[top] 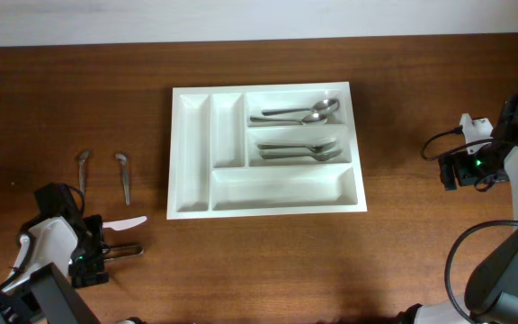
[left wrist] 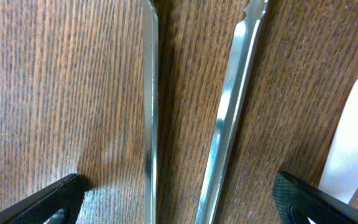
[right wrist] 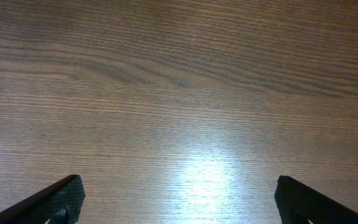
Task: Pack container
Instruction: 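Close the left gripper around the pair of long metal sticks, then lift the metal sticks and carry them over the tray with the left gripper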
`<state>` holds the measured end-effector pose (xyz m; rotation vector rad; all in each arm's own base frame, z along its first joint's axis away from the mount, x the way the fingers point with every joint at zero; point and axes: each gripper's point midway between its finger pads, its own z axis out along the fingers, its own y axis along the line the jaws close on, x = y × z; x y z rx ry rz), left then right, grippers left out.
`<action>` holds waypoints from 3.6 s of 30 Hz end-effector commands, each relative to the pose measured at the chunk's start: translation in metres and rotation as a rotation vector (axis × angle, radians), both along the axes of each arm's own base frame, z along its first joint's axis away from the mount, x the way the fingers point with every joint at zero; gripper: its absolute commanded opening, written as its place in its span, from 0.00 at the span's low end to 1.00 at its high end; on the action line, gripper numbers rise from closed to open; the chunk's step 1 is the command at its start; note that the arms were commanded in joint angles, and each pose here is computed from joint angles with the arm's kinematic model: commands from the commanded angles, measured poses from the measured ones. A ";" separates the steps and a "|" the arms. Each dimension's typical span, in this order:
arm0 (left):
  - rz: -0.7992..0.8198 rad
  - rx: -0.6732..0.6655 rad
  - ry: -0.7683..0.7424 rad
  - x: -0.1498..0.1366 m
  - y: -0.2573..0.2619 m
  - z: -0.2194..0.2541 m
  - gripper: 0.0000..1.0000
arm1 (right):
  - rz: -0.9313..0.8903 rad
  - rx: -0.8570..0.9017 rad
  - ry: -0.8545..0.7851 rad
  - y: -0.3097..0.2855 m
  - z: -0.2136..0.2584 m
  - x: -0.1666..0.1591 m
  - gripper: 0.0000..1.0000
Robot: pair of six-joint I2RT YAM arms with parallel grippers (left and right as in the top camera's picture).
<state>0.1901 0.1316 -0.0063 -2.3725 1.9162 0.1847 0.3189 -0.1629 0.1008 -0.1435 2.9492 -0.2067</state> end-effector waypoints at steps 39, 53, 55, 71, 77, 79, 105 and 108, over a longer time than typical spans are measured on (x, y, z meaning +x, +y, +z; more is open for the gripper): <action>-0.017 -0.183 0.080 -0.025 -0.038 -0.024 0.75 | -0.003 0.001 -0.002 0.000 0.000 0.000 0.99; -0.020 -0.121 0.134 -0.035 -0.028 -0.022 0.18 | -0.002 0.002 -0.003 0.000 0.000 0.000 0.99; -0.020 -0.122 0.135 -0.035 -0.028 -0.022 0.12 | -0.002 0.002 -0.003 0.000 0.000 0.000 0.99; -0.288 -0.033 0.048 0.002 -0.003 0.026 0.04 | -0.003 0.001 -0.002 0.000 0.000 0.000 0.99; -0.332 0.011 -0.188 0.050 -0.006 0.092 0.04 | -0.003 0.001 -0.002 0.000 0.000 0.000 0.99; -0.376 0.007 -0.274 0.066 -0.018 0.110 0.04 | -0.003 0.001 -0.002 0.000 0.000 0.000 0.99; -1.595 0.069 -0.868 0.136 -0.323 0.207 0.08 | -0.003 0.001 -0.002 0.000 0.000 0.000 0.99; -1.834 0.103 -0.827 0.118 -0.336 0.199 0.12 | -0.003 0.001 -0.002 -0.001 0.000 0.000 0.98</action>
